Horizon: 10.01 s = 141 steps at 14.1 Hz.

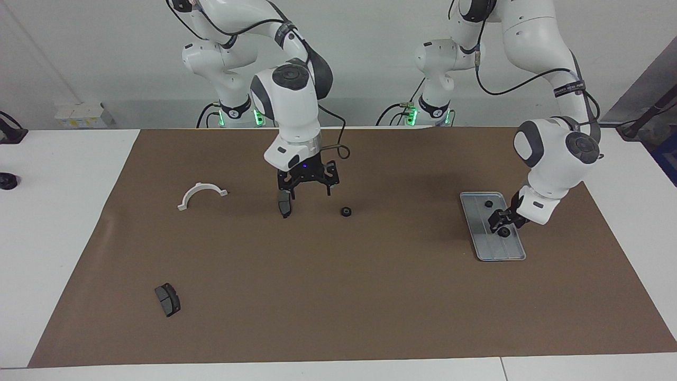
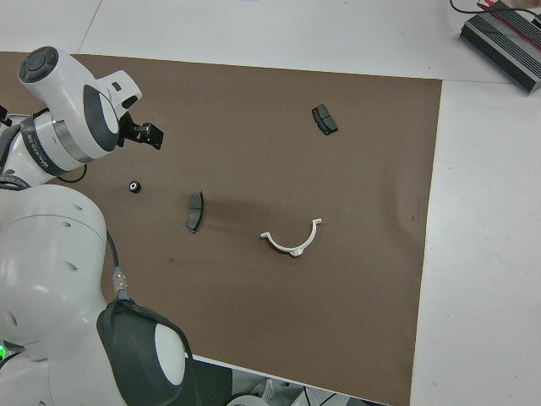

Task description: Place bearing gear from tray to pile

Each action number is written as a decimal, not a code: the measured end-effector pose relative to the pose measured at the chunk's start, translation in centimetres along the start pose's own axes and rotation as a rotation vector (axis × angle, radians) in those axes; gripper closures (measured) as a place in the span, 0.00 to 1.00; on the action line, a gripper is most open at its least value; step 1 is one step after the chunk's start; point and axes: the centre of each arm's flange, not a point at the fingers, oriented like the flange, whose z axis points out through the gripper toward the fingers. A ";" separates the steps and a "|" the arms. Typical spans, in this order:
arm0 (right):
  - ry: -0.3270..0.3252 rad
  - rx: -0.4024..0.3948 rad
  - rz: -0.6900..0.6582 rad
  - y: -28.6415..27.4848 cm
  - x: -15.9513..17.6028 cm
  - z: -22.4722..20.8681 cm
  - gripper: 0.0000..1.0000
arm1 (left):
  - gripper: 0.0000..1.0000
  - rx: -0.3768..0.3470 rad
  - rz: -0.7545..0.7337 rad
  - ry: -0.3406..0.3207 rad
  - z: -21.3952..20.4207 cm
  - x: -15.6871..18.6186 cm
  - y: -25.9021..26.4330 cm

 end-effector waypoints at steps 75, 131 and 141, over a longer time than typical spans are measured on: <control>0.055 -0.035 0.060 6.3 0.5 6.3 0.00 | 0.33 0.002 0.140 -0.090 1.4 -6.3 0.0; -0.083 -0.086 -0.007 24.6 -1.5 10.7 0.65 | 0.67 -0.067 0.084 0.068 5.8 -16.3 35.6; -0.065 -0.007 0.041 17.6 -0.4 5.1 0.00 | 0.10 0.004 0.011 0.051 -8.8 -2.6 20.1</control>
